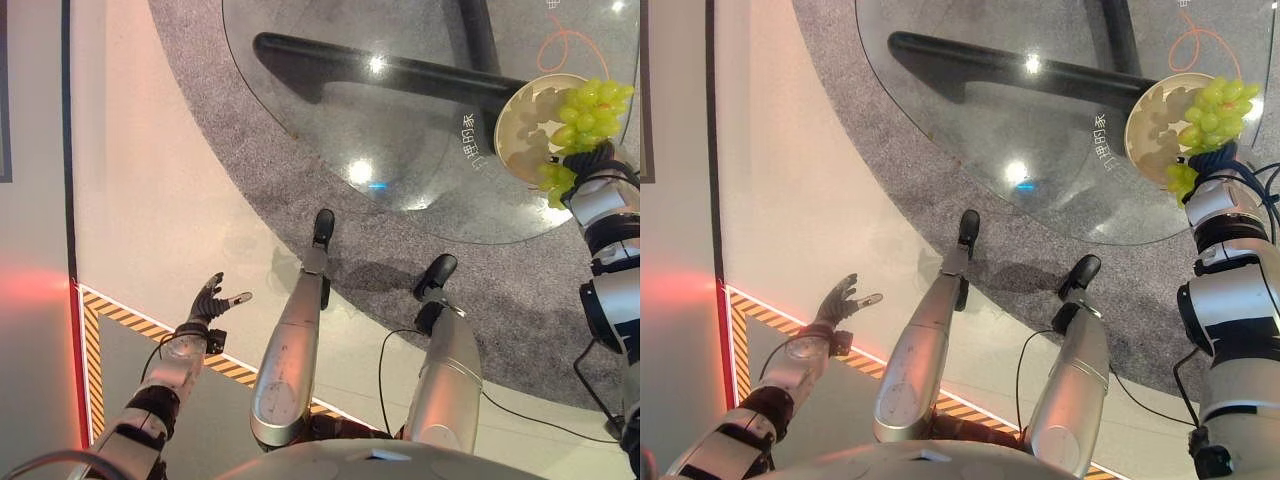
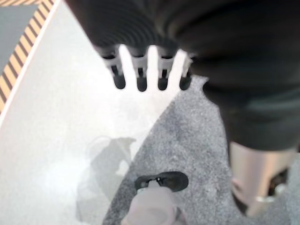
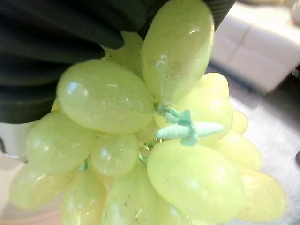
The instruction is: Pick up fruits into the plate
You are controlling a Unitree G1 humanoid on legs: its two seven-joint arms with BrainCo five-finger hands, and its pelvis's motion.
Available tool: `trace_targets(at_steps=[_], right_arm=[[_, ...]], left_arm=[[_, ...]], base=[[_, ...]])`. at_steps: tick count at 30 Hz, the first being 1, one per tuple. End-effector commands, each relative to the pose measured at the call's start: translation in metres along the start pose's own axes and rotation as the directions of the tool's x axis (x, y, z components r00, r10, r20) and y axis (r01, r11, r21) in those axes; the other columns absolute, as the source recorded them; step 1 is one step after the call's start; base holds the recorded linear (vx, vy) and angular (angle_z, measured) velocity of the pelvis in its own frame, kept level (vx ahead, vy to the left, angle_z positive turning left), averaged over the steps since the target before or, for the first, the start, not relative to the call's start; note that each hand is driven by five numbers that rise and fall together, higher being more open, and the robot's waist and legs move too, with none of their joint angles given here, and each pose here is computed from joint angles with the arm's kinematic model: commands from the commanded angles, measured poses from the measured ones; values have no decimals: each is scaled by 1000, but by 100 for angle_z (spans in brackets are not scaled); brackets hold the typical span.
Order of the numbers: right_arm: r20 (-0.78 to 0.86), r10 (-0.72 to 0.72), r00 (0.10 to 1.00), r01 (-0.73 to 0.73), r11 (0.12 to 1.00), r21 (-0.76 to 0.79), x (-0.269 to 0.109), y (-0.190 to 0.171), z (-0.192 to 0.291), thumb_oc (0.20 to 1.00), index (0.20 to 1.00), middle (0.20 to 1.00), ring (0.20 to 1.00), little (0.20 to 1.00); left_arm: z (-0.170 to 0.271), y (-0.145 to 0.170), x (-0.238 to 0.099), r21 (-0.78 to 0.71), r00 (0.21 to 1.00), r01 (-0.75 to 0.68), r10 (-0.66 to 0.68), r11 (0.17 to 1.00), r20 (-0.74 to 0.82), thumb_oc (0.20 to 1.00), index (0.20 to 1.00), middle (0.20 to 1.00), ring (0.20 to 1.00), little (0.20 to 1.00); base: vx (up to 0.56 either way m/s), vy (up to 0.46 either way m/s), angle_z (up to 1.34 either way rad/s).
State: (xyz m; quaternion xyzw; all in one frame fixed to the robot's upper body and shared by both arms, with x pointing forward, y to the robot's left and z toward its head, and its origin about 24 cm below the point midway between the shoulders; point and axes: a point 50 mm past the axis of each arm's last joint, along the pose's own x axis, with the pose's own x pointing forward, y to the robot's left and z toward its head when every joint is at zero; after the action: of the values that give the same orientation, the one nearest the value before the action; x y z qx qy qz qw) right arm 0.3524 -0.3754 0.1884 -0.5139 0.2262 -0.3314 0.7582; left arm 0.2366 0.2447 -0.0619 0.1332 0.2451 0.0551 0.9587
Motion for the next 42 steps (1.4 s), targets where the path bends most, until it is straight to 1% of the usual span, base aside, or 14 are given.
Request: trace_targets(at_steps=[1,2,3,4,5,11,17,23,29,33,37,39,40,42], right_arm=[[-38,-315,948,302,934,-193,9,-66,-30,413,413,413,413,413],[-31,-322,946,310,930,-199,9,-67,-29,354,354,354,354,354],[-10,-352,936,342,916,-209,8,-73,-26,200,200,200,200,200],[8,-385,923,379,904,-197,7,-76,-22,200,200,200,200,200],[30,-427,904,424,885,-190,6,-81,-19,1000,1000,1000,1000,1000],[203,-554,808,581,805,-119,-2,-94,9,1000,1000,1000,1000,1000],[469,-611,637,679,734,34,-18,-100,46,1000,1000,1000,1000,1000],[586,-587,558,637,756,152,-30,-81,61,1000,1000,1000,1000,1000],[634,-551,543,529,810,251,-41,-45,66,1000,1000,1000,1000,1000],[686,-423,592,368,899,236,-53,3,61,1000,1000,1000,1000,1000],[777,-129,616,116,991,72,-81,81,42,1000,1000,1000,1000,1000],[783,-4,622,8,1000,-1,-95,111,28,1000,1000,1000,1000,1000],[762,139,632,-130,989,-72,-115,146,9,1000,1000,1000,1000,1000],[749,228,621,-204,971,-127,-130,167,-6,1000,1000,1000,1000,1000]], left_arm=[[-32,2,-19,-5,997,-7,6,1000,-79,1000,1000,1000,1000,1000],[-32,2,-19,-6,997,-7,7,1000,-80,1000,1000,1000,1000,1000],[-33,3,-20,-11,997,-10,9,1000,-82,1000,1000,1000,1000,1000],[-34,2,-21,-14,996,-9,8,1000,-84,1000,1000,1000,1000,1000],[-34,3,-21,-16,996,-9,7,1000,-86,1000,1000,1000,1000,1000],[-38,5,-23,-25,994,-29,26,999,-103,1000,1000,1000,1000,1000],[-37,7,-21,-31,994,-60,56,998,-97,1000,1000,1000,1000,1000],[-35,19,-17,-12,986,-134,132,991,-106,1000,1000,1000,1000,1000],[-34,22,-14,-29,983,-156,153,987,-102,1000,1000,1000,1000,1000],[-28,20,-9,-40,985,-149,145,988,-90,1000,1000,1000,1000,1000],[-22,21,-3,-50,983,-156,151,986,-102,1000,1000,1000,1000,1000],[-24,22,-1,-18,982,-149,146,989,-121,1000,1000,1000,1000,1000],[-34,22,-4,25,977,-129,132,991,-165,1000,1000,1000,1000,1000],[-42,22,-7,18,972,-123,124,992,-200,1000,1000,1000,1000,1000]], base=[[-12,48,0],[-13,43,0],[-9,31,-4],[-13,39,-6],[-6,35,-6],[-19,28,-1],[-30,14,0],[-7,-17,1],[-23,-9,4],[-29,21,1],[-5,32,-7],[49,-15,-16],[80,-34,-11],[74,-21,-8]])
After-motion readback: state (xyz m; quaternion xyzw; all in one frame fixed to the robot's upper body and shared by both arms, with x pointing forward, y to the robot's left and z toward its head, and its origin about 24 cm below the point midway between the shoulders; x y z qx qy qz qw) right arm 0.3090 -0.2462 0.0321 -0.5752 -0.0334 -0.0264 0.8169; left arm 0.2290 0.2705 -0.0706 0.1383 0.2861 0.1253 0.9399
